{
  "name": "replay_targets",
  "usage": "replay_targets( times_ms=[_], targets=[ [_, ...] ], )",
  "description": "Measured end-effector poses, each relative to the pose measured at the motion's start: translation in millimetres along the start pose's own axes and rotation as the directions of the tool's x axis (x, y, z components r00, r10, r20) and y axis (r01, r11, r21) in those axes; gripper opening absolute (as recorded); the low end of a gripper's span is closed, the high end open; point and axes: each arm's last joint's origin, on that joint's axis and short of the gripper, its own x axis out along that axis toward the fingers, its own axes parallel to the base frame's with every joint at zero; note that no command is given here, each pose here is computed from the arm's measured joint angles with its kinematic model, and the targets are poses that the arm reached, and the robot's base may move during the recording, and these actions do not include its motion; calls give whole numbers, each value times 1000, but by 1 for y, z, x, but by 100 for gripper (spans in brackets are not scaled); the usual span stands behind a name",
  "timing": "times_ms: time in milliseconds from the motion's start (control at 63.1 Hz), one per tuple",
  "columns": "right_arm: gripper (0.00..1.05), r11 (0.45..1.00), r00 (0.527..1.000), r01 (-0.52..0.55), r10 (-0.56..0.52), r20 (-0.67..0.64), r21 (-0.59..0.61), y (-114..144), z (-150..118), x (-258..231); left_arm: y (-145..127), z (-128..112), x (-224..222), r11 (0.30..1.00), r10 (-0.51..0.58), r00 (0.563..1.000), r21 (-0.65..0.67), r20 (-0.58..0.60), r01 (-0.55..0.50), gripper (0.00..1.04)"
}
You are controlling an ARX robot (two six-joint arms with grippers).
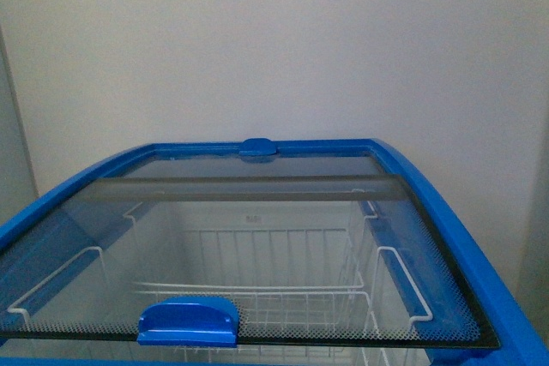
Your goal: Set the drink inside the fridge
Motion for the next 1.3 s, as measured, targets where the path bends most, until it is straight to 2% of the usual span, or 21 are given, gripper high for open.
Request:
replay_targets(
  times_ms=[158, 285, 396, 586, 681, 808, 919, 1156, 1299],
  targets=[
    [41, 1000, 1000, -2, 2, 0, 0, 0, 0, 0, 9, 26, 52, 968, -198, 980, 160, 0, 196, 97],
    [41, 1000, 1000, 0, 0, 0, 0, 0, 0, 0, 7, 37, 86, 908, -342, 938, 242, -48, 343, 97],
    [41, 1000, 1000, -1, 1, 0, 0, 0, 0, 0, 0, 46, 123, 819, -443, 885, 337, -140, 463, 97],
    [41, 1000, 1000, -1, 1, 0, 0, 0, 0, 0, -17, 35, 151, 670, -546, 774, 387, -322, 634, 97],
    [41, 1000, 1000, -1, 1, 0, 0, 0, 0, 0, -19, 36, 161, 631, -558, 756, 416, -343, 655, 97],
    [41, 1000, 1000, -1, 1, 0, 0, 0, 0, 0, -14, 26, 169, 546, -531, 719, 468, -448, 695, 97],
    [41, 1000, 1000, -1, 1, 0, 0, 0, 0, 0, -1, 17, 177, 481, -484, 719, 534, -499, 695, 97],
    [41, 1000, 1000, -1, 1, 0, 0, 0, 0, 0, 13, 17, 192, 452, -444, 744, 593, -499, 667, 97],
    [41, 1000, 1000, -1, 1, 0, 0, 0, 0, 0, 24, 10, 203, 458, -424, 753, 598, -504, 658, 97]
  ],
)
